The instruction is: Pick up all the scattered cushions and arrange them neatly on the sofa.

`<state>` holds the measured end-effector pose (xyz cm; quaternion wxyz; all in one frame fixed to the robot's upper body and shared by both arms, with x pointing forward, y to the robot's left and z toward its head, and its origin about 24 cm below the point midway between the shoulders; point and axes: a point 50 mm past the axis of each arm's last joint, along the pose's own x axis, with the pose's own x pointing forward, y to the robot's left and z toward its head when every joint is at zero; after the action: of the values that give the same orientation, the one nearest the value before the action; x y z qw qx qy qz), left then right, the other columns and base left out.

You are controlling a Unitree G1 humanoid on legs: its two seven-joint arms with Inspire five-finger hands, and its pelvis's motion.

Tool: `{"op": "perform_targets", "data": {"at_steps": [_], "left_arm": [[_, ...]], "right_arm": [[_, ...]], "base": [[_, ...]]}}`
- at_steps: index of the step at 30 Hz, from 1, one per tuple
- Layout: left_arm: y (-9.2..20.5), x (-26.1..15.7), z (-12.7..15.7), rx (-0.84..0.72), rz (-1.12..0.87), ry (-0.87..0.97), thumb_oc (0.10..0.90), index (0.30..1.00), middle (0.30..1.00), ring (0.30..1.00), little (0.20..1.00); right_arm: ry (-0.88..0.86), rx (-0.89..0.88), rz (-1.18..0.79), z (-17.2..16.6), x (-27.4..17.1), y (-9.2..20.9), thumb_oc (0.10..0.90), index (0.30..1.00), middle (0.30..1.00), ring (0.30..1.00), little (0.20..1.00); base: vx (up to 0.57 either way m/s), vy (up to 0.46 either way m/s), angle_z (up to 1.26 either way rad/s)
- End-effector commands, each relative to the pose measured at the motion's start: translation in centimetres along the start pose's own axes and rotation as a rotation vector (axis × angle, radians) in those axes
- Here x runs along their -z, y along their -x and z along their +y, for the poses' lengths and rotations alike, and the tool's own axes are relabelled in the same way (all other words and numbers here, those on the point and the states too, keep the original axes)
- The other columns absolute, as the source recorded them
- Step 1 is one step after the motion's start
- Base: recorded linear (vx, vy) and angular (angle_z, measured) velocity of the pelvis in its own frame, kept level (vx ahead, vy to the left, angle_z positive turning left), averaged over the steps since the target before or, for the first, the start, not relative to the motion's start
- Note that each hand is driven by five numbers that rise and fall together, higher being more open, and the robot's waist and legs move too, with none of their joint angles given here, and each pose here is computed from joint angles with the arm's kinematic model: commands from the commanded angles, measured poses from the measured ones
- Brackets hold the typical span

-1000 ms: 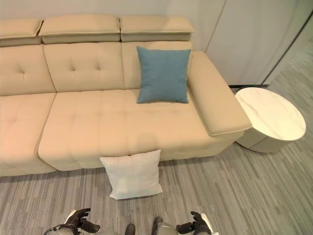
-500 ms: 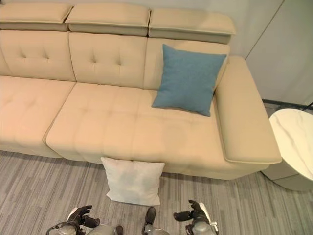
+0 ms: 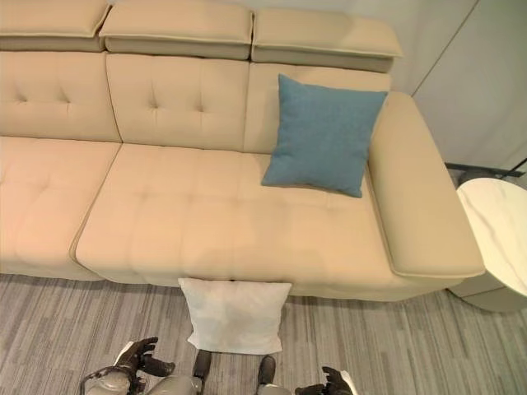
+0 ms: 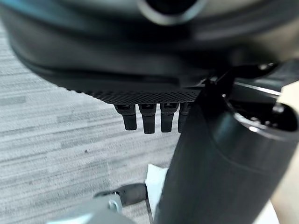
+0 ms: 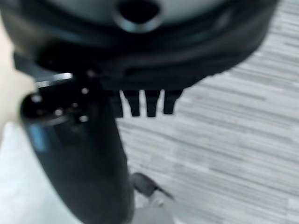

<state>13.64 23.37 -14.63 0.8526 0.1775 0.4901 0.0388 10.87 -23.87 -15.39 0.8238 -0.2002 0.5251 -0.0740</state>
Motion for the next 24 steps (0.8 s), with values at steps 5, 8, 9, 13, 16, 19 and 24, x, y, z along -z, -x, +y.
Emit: {"op": "perform_targets", "data": {"at_steps": [5,8,9,13,16,19,24], "left_arm": [[0.0,-0.4,0.4,-0.043,-0.029,0.088,0.800,0.900,0.900,0.900,0.900],[-0.2,-1.6,0.7,-0.077,-0.072,0.156,0.800,0.900,0.900,0.900,0.900],[-0.3,-2.4,0.9,-0.093,-0.099,0.187,0.800,0.900,0.900,0.900,0.900],[-0.3,-6.7,1.7,-0.166,-0.258,0.342,0.800,0.900,0.900,0.900,0.900],[-0.1,-8.2,1.7,-0.176,-0.316,0.406,0.800,0.900,0.900,0.900,0.900],[0.3,-11.6,2.1,-0.197,-0.430,0.487,0.800,0.900,0.900,0.900,0.900],[1.6,-16.7,3.7,-0.233,-0.610,0.551,0.800,0.900,0.900,0.900,0.900]], "right_arm": [[0.018,0.079,-0.115,-2.3,-3.0,-0.5,0.800,0.900,0.900,0.900,0.900],[0.009,0.100,-0.156,-2.6,-4.1,-0.6,0.800,0.900,0.900,0.900,0.900],[-0.003,0.112,-0.183,-2.8,-4.9,-0.6,0.800,0.900,0.900,0.900,0.900],[-0.047,0.247,-0.367,-5.2,-9.9,-0.2,0.800,0.900,0.900,0.900,0.900],[-0.053,0.321,-0.449,-6.4,-11.8,0.4,0.800,0.900,0.900,0.900,0.900],[-0.066,0.441,-0.566,-8.5,-15.1,1.4,0.800,0.900,0.900,0.900,0.900],[-0.131,0.604,-0.727,-11.5,-19.8,3.4,0.800,0.900,0.900,0.900,0.900]], "base": [[0.02,-0.037,0.01],[-0.09,-0.084,0.03],[-0.23,-0.089,0.14],[-0.32,-0.059,0.10],[-0.13,-0.007,0.12],[-0.22,0.008,-0.05],[-0.10,0.009,-0.03]]}}
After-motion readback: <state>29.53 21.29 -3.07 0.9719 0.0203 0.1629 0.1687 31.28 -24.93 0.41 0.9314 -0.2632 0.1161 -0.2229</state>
